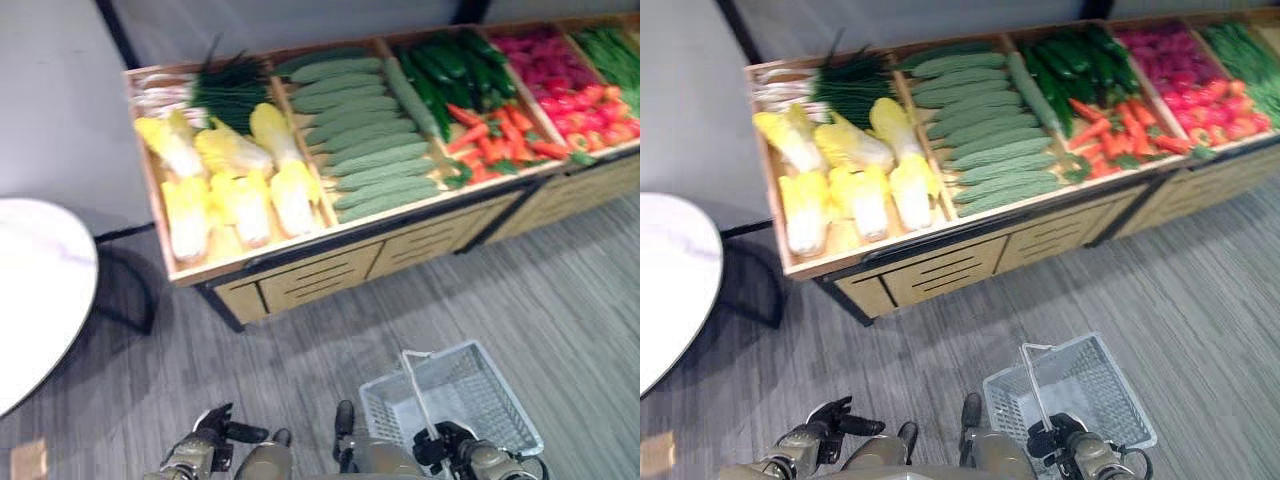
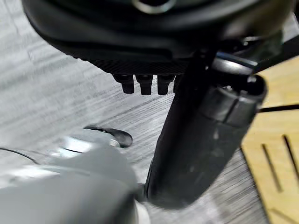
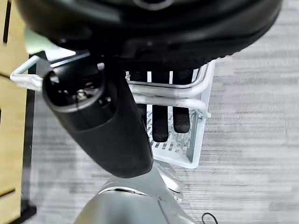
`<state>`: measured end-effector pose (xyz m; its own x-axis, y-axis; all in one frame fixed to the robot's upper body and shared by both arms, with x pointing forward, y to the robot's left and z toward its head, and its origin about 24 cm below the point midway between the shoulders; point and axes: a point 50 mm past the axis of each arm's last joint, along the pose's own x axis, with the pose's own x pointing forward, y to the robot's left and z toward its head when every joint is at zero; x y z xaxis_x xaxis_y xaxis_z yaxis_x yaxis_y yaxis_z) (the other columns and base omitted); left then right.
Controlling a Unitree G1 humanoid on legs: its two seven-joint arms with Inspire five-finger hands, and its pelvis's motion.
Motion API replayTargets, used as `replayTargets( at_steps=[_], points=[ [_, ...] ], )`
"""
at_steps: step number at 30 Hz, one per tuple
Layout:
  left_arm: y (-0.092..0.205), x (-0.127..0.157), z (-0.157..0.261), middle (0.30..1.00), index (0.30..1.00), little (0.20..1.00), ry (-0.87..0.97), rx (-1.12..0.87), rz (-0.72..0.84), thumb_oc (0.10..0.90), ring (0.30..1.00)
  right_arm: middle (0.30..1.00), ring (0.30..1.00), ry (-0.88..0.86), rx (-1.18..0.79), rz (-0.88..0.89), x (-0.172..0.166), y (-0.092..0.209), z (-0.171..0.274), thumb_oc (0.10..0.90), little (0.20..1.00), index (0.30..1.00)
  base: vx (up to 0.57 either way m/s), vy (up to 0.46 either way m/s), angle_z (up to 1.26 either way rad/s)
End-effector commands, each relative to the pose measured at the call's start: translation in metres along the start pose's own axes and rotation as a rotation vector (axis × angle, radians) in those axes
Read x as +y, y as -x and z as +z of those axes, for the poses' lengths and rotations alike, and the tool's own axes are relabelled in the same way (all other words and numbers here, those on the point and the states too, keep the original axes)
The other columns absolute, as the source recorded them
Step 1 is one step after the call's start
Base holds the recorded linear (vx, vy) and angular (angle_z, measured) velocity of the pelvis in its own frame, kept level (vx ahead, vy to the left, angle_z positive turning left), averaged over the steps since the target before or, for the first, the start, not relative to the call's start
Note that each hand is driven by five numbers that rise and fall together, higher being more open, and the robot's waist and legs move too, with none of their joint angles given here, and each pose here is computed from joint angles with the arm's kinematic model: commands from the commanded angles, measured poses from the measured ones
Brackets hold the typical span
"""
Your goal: Get the vegetables into the basket
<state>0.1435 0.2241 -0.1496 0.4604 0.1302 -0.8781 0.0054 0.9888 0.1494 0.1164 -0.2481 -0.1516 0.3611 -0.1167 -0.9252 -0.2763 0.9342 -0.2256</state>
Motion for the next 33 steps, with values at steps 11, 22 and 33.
replayTargets(
  at_steps=[11, 22, 33],
  points=[
    [0.001, -0.002, -0.002, 1.0, 1.0, 1.0, -0.052, -0.004, -0.024, 0.9, 1.0, 0.3, 0.3, -0.008, 0.032, 0.018, 0.006, 0.001, -0.014, 0.4, 0.3, 0.3, 0.06, 0.195, 0.34],
    [0.001, 0.003, 0.007, 1.0, 1.0, 1.0, -0.062, -0.055, -0.008, 0.9, 1.0, 0.3, 0.3, 0.002, 0.017, 0.039, 0.013, 0.0, -0.008, 0.4, 0.3, 0.3, -0.01, 0.196, -0.09],
    [0.054, 0.008, 0.095, 1.0, 1.0, 1.0, 0.124, -0.662, -0.119, 0.9, 1.0, 0.3, 0.3, -0.044, 0.008, -0.018, -0.001, 0.003, -0.015, 0.4, 0.3, 0.3, -0.06, 0.006, 0.23]
  ],
)
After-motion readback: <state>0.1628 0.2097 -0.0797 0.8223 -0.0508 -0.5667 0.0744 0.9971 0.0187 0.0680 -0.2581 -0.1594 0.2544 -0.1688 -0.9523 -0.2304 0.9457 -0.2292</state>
